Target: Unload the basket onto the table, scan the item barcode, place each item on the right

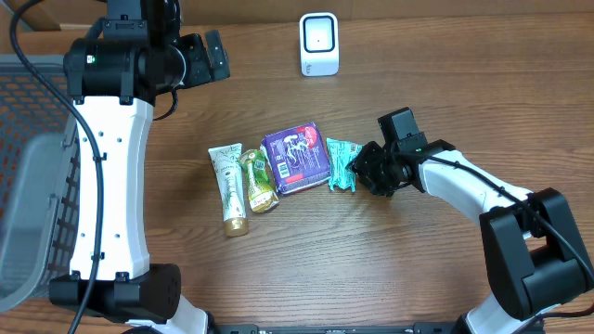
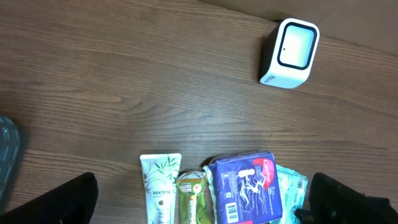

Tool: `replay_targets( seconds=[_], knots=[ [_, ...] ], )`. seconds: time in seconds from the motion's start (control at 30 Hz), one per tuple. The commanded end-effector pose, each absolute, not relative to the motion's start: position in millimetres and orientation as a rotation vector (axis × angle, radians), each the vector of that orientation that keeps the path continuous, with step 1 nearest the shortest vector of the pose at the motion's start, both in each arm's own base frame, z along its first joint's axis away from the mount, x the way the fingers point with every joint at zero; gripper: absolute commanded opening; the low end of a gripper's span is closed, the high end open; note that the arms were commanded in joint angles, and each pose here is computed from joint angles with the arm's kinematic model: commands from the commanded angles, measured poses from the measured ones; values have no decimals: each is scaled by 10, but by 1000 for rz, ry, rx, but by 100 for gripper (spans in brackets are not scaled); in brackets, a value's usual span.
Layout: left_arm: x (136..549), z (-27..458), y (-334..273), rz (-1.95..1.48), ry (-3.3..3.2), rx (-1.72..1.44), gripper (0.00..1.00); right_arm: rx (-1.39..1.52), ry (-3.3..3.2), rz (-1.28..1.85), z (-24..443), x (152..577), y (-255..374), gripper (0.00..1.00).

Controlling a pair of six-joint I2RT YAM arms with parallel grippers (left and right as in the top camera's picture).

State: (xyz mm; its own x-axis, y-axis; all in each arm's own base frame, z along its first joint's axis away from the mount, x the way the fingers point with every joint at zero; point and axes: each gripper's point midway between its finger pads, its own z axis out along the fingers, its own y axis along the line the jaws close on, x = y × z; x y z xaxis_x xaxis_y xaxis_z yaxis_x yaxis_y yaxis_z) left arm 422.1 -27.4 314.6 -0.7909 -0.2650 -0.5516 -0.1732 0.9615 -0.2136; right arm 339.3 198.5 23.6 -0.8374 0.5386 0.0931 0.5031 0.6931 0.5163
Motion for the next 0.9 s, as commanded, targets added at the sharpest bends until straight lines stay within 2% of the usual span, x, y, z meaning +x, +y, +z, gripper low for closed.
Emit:
replay_targets(
  seconds=[0.0, 0.1, 0.33, 0.5, 0.6, 0.77, 0.87],
  knots=[
    [4222, 3183, -319, -214, 2496, -266, 100, 919, 2840, 794, 134, 3347, 1940, 36],
    [4222, 3183, -319, -214, 2496, -267, 100, 872, 2859, 821, 147, 3323, 1972, 21],
    [4221, 3183, -327, -214, 2497, -264, 100, 556, 2899, 892, 247, 3363, 1858, 4],
    [4222, 3183, -326, -214, 2496, -264, 100, 246, 2875, 941, 307, 3389, 1824, 4],
    [4221, 3183, -327, -214, 2497, -264, 99, 54, 2876, 839, 252, 3380, 1690, 4],
    [4221, 3183, -327, -214, 2497, -265, 100, 95, 2882, 374, 118, 3589, 982, 4],
    [4221, 3183, -325, -214, 2496, -265, 100, 175, 2824, 390, 276, 3810, 810, 6]
  ],
)
